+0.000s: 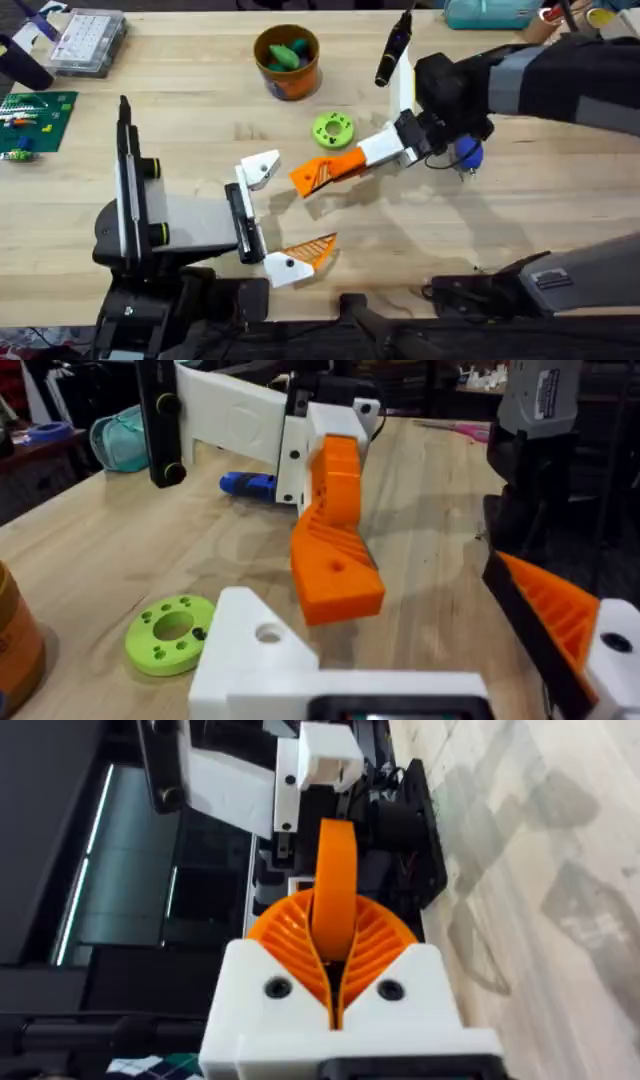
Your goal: Pick up the gripper from the table and insert it into the empty holder that is missing its gripper. Then pick up a screw, insert it into the mounting hole, and use the screwdriver to tighten it. Finally, clean up the table by picking up the vegetable and placing it into the bucket.
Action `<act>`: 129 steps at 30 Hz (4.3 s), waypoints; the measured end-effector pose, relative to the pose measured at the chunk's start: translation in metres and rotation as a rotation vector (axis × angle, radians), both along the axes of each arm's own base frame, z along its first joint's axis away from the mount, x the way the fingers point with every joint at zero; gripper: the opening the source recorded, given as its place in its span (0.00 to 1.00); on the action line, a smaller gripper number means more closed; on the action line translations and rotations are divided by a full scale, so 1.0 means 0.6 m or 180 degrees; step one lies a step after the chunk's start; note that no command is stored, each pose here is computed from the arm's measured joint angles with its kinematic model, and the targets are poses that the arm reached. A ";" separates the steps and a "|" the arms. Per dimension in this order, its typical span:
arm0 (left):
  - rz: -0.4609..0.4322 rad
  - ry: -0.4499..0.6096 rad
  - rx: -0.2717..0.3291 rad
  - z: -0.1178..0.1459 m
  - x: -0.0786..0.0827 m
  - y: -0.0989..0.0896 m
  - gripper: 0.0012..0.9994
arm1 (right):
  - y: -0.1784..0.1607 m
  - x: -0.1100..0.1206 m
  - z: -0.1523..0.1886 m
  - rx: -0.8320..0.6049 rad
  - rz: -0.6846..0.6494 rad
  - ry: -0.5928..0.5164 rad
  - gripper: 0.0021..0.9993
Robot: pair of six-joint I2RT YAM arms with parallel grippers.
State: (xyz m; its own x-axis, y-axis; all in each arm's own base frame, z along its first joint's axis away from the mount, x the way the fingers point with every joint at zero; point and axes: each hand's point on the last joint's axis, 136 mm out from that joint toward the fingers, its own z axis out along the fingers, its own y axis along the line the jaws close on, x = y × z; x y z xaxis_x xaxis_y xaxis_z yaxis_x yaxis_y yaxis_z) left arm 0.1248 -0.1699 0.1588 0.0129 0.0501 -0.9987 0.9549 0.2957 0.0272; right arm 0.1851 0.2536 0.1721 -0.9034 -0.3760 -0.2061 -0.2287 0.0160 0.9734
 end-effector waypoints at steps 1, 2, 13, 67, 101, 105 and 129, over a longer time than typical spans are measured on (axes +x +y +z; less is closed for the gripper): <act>0.0000 0.0000 0.0000 0.000 0.000 0.000 0.99 | -0.001 0.002 0.000 0.0000 -0.0014 0.0000 0.02; 0.0000 0.0000 0.0000 0.000 0.000 0.000 0.99 | -0.002 0.003 0.000 0.0001 -0.0023 -0.0002 0.02; 0.0089 0.0044 -0.0014 0.001 0.008 0.002 0.99 | -0.002 0.004 0.000 0.0003 -0.0024 -0.0009 0.02; 0.0439 0.0305 -0.0111 0.002 0.036 0.014 0.99 | -0.006 0.018 -0.001 0.0002 -0.0096 -0.0010 0.02; 0.0449 0.0315 -0.0115 0.002 0.037 0.014 0.99 | 0.023 0.047 0.008 0.0151 -0.0478 0.0319 0.02; 0.0449 0.0315 -0.0115 0.002 0.037 0.014 0.99 | 0.033 0.041 0.012 0.0156 -0.0463 0.0325 0.02; 0.0449 0.0315 -0.0115 0.002 0.037 0.014 0.99 | 0.066 0.014 0.003 0.0210 -0.0616 0.0400 0.02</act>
